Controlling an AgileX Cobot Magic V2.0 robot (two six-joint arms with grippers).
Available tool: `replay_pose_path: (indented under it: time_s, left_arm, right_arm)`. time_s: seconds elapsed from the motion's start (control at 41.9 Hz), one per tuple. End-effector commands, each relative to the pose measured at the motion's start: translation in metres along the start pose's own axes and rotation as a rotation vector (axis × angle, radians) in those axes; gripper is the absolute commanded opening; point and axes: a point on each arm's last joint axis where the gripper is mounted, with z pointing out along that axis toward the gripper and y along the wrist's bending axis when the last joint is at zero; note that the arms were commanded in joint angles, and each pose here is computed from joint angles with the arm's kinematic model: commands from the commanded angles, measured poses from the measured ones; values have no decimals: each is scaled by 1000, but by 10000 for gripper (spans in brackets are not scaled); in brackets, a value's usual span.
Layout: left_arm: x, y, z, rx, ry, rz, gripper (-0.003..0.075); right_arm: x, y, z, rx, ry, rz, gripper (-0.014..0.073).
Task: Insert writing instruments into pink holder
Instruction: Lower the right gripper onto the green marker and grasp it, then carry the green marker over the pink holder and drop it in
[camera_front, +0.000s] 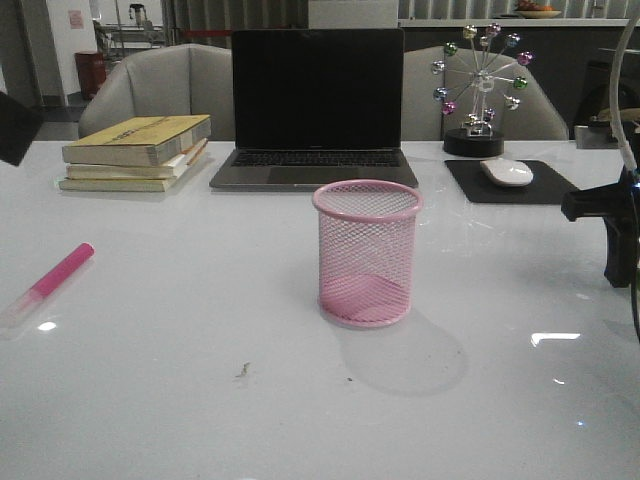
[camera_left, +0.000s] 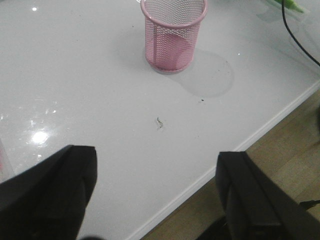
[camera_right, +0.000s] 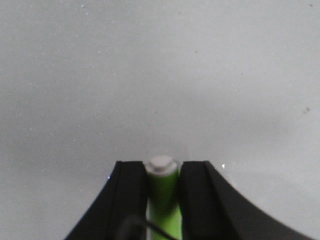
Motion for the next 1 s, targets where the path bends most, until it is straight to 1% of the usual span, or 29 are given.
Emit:
replay_pose_path:
  time_s: [0.0,0.048,0.191,0.263,0.358,0.454,0.526,0.717,0.836,0.908,0.98]
  left_arm:
    - [-15,-2,-6,8,-106,-3,551]
    - [-15,-2,-6,8,-106,-3,550]
    - [-15,-2,-6,8,-106,-3,551]
    - [-15,-2,-6,8,-106,-3,551]
    - [-15,-2,-6,8,-108,-3,551]
    - [-15,-2,-6,8,-108,-3,550]
    - [-15,-2,-6,8,-108,-3,551]
    - [-15,-2,-6,8,-111,-3,551]
    - [-15,-2,-6,8,-111,-3,550]
    - [-15,-2,-6,8,-111,-3,551]
    - [-15,-2,-6,8,-111,-3,550]
  right_arm:
    - [-10,-2,-24,1,-83,3,164]
    - [-10,-2,-25,1,-82,3,149]
    - [-9,-1,-38,-1,-107,-1,148]
    - [-7,3,-54,-7,-165,-11,148]
    - [0,11,-80,-24,-276,-27,148]
    - [11,23,-115,-53,-454,-56,148]
    - [26,34,-142,-83,-615,-84,148]
    - [70,56,-196,-185,-963,-150,148]
    - [96,67,-217,-271,-1175,-186,148]
    - [109,75,-224,-329,-1290,-205,148]
    - [118,84,-224,-387,-1369,-225,148]
